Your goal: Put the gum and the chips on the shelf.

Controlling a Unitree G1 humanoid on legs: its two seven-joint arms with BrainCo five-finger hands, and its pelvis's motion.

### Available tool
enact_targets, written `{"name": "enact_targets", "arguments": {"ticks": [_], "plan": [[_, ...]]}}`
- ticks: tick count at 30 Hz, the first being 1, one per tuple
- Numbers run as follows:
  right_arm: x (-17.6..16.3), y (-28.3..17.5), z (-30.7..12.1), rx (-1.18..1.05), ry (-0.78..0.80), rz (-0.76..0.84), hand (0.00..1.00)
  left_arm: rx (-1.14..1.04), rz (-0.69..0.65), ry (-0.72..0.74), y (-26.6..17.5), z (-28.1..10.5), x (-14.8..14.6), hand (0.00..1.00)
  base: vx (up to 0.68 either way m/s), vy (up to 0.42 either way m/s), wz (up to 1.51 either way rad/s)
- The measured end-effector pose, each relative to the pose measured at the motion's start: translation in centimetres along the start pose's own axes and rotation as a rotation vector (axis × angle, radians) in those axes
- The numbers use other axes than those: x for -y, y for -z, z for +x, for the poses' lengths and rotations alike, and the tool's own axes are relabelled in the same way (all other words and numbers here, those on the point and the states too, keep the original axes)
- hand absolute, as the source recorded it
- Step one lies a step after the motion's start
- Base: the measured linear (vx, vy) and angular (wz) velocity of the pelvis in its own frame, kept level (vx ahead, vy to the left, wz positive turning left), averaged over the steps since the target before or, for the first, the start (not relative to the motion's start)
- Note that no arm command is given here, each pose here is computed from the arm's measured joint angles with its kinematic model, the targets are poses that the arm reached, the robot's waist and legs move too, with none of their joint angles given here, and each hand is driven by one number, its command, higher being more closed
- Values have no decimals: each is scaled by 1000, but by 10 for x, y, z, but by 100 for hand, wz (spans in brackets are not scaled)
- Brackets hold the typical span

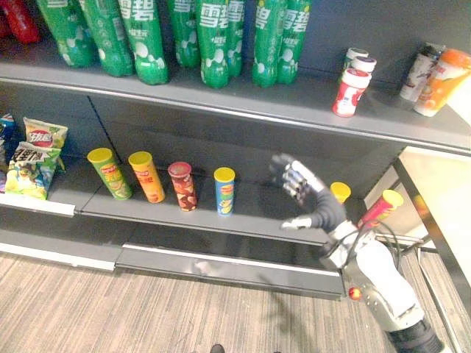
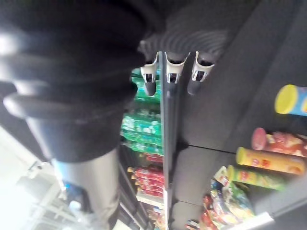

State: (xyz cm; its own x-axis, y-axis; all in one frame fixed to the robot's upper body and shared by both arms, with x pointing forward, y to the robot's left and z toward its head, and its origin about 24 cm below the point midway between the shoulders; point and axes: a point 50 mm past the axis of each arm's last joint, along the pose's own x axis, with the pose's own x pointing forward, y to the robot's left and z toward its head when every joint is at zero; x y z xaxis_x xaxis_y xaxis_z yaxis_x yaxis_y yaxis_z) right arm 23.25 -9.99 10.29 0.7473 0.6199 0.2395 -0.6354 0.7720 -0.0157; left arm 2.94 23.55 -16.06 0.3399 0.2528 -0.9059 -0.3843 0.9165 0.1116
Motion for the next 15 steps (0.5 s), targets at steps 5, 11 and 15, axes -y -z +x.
{"name": "enact_targets", "arguments": {"ticks": [5,11,15], "plan": [[-8,70,-33,-324,31,64,0,12,-2,-17,-1,0,-1,0,2,2,2],[-5,144,-102,-720,158,152,0,7,14,19,1,0,7,0,7,2,0],[-10,179,-154,-961,285,196,0,1,20,67,2,0,12,0,43,1,0]]}}
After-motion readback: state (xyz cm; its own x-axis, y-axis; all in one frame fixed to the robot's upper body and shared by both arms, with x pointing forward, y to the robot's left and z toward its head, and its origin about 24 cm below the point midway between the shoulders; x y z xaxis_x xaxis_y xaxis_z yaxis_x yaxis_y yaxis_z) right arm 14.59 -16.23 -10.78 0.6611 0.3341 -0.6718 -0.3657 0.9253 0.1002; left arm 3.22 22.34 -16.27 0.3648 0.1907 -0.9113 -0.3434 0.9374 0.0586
